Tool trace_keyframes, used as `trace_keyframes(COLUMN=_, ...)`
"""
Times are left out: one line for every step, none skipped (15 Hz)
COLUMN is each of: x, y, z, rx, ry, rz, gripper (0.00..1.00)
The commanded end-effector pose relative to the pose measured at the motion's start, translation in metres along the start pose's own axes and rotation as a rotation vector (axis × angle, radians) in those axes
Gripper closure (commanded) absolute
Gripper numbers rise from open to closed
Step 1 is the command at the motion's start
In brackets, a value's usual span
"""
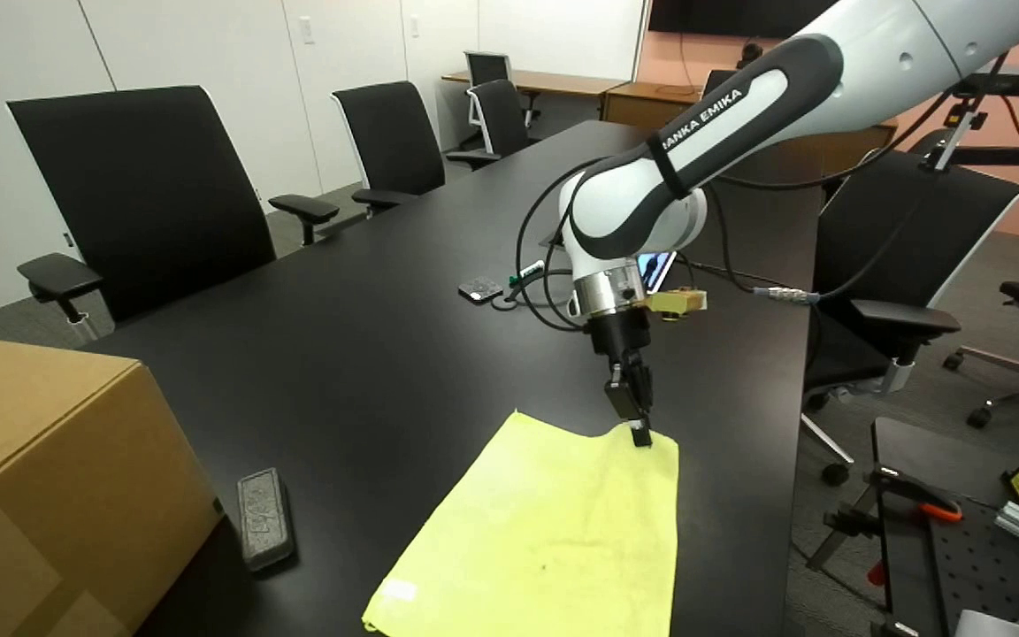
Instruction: Fold the towel
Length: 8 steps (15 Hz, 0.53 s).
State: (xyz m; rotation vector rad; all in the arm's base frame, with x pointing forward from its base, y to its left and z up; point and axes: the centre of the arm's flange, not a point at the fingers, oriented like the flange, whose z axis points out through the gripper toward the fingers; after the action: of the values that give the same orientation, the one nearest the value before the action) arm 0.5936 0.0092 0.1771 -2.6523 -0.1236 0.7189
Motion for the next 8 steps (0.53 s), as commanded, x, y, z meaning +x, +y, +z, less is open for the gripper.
trace_keyframes(x=0.036, y=-0.013, z=-0.032, rx=0.011, ry=0.005, rz=0.031, gripper=0.94)
trace_keyframes(x=0.045, y=-0.017, z=-0.038, rx=0.006, ry=0.009, rz=0.034, gripper=0.94)
trace_keyframes(x=0.052, y=-0.023, z=-0.044, rx=0.003, ry=0.016, rz=0.035, gripper=0.95)
trace_keyframes(x=0.063, y=-0.027, z=-0.047, rx=-0.003, ry=0.021, rz=0.042, gripper=0.95)
trace_keyframes(x=0.071, y=-0.033, z=-0.051, rx=-0.003, ry=0.021, rz=0.047, gripper=0.94)
trace_keyframes(x=0.083, y=-0.037, z=-0.052, rx=-0.006, ry=0.018, rz=0.057, gripper=0.95)
trace_keyframes(x=0.093, y=-0.042, z=-0.052, rx=-0.01, ry=0.016, rz=0.067, gripper=0.94)
trace_keyframes(x=0.104, y=-0.046, z=-0.05, rx=-0.019, ry=0.015, rz=0.083, gripper=0.94)
